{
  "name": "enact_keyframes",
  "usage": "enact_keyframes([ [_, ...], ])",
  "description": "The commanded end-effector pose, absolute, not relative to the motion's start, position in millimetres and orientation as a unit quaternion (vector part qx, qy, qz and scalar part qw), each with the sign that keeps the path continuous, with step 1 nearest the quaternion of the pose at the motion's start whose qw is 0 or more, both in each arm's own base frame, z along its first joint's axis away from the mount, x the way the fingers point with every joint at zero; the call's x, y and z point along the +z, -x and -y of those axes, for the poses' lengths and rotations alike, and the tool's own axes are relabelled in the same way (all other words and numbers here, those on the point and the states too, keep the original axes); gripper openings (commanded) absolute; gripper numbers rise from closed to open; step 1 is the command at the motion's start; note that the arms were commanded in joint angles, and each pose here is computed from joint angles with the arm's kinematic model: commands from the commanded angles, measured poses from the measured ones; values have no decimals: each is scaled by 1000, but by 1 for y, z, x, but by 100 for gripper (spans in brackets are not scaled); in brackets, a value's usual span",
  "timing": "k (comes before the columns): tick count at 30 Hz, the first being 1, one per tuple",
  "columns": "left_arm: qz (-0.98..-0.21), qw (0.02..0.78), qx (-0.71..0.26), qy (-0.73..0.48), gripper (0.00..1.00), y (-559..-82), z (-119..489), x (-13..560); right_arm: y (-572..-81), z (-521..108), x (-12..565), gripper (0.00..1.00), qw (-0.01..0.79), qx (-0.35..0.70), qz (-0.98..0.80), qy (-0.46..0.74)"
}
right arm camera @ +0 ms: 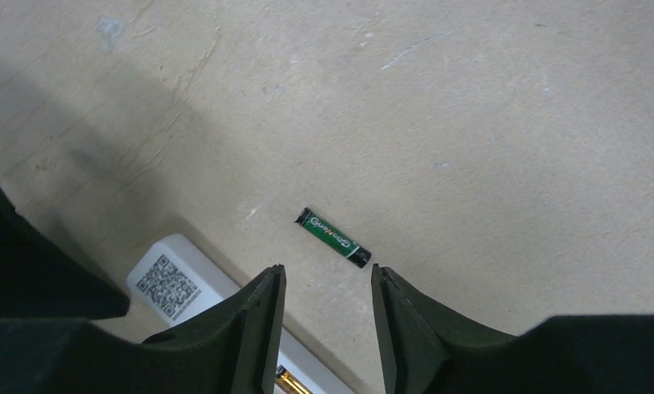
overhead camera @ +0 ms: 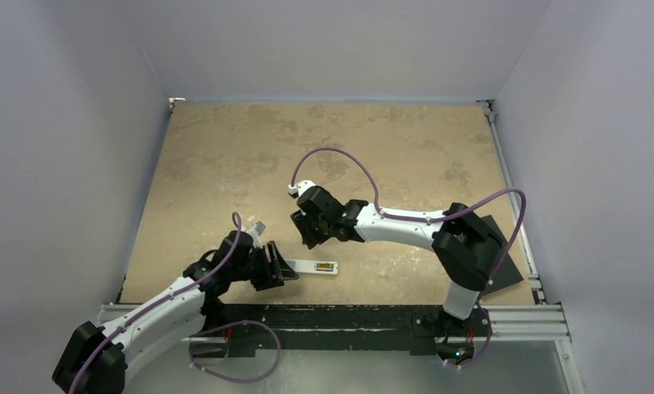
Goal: Load the batteries into the remote control
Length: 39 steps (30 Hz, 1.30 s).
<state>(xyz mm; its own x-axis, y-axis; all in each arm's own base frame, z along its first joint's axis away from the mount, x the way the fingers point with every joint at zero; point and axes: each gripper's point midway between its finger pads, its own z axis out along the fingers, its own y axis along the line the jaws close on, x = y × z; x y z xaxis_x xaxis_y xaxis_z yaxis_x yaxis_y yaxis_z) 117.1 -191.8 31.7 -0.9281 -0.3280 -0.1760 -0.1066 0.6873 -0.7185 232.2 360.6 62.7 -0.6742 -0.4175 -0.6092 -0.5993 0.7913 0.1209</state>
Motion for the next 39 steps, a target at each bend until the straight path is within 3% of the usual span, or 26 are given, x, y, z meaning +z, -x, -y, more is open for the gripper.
enact_keyframes([
  [1, -903, 163, -385, 102, 56, -123, 196, 43, -231, -368, 67, 52, 284, 168, -883, 334],
  [10, -904, 161, -384, 100, 56, -123, 196, 42, -236, -369, 55, 58, 279, 149, -880, 354],
  [22, -905, 159, -381, 98, 56, -123, 197, 41, -241, -374, 48, 59, 273, 137, -878, 369],
  [32, -906, 159, -380, 98, 56, -122, 196, 40, -240, -378, 39, 54, 262, 138, -878, 375],
  [39, -906, 159, -381, 98, 56, -123, 196, 41, -239, -372, 34, 45, 257, 127, -881, 377],
])
